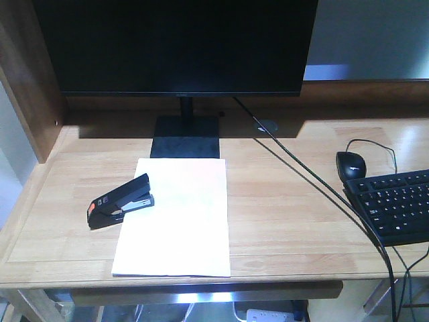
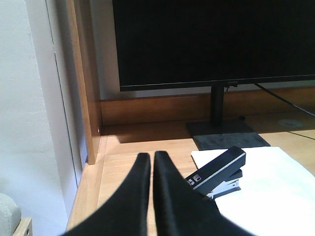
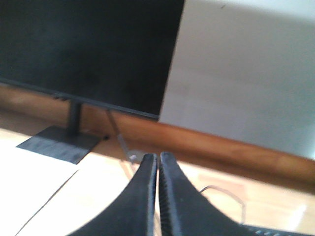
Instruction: Grab stapler and paper to desk for stapling
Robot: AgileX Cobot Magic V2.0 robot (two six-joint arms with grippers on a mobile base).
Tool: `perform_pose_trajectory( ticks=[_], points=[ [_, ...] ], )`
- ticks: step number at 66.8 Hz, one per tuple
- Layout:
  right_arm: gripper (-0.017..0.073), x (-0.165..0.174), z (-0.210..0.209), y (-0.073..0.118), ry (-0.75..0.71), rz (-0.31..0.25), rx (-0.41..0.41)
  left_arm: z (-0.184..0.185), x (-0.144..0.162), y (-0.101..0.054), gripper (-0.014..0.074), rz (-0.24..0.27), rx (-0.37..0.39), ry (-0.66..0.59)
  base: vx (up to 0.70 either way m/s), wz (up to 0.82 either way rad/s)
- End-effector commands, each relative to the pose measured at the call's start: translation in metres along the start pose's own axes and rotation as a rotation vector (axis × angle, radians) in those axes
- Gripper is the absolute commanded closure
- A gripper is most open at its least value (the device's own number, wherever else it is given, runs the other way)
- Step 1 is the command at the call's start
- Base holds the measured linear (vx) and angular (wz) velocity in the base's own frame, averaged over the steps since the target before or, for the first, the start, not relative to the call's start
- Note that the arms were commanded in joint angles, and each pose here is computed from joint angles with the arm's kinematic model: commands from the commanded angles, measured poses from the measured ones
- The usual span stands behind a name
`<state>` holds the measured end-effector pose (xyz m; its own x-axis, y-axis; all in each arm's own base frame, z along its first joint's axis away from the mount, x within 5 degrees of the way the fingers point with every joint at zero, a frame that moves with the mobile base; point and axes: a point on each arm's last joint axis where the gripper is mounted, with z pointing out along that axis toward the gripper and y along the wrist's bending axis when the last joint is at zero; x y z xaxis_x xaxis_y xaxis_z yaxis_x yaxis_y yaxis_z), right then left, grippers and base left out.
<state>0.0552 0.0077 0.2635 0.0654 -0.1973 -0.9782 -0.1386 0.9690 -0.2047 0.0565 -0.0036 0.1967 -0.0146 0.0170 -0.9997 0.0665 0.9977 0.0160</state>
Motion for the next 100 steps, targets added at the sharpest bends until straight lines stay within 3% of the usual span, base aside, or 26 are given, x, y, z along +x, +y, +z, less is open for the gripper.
perform_pose_trajectory(
  ticks=[1,13,21,27,48,61,71,100],
  points=[
    [0.0568,-0.015,-0.001,-0.005,-0.096,-0.017,0.069,0.000,0.002,0.000,0.0601,-0.012,0.001,-0.065,0.00,0.00],
    [0.0568,0.012,0.000,-0.006,-0.117,0.060,0.181,0.000,0.002,0.000,0.0601,-0.012,0.001,-0.065,0.00,0.00],
    [0.0568,0.038,-0.004,0.001,-0.166,0.044,0.168,0.000,0.002,0.000,0.0601,-0.012,0.001,-0.065,0.00,0.00],
    [0.0568,0.051,-0.003,0.005,-0.112,0.050,0.131,0.000,0.002,0.000,0.0601,-0.012,0.001,-0.063,0.00,0.00],
    [0.0568,0.054,-0.003,0.011,-0.082,0.047,0.041,0.000,0.002,0.000,0.0601,-0.012,0.001,-0.063,0.00,0.00],
    [0.0568,0.054,-0.003,0.009,-0.090,0.050,0.077,0.000,0.002,0.000,0.0601,-0.012,0.001,-0.063,0.00,0.00],
    [0.0568,0.052,-0.003,0.005,-0.106,0.087,0.132,0.000,0.002,0.000,0.0601,-0.012,0.001,-0.063,0.00,0.00],
    [0.0568,0.052,-0.003,0.005,-0.106,0.087,0.133,0.000,0.002,0.000,0.0601,-0.012,0.001,-0.063,0.00,0.00]
  ],
)
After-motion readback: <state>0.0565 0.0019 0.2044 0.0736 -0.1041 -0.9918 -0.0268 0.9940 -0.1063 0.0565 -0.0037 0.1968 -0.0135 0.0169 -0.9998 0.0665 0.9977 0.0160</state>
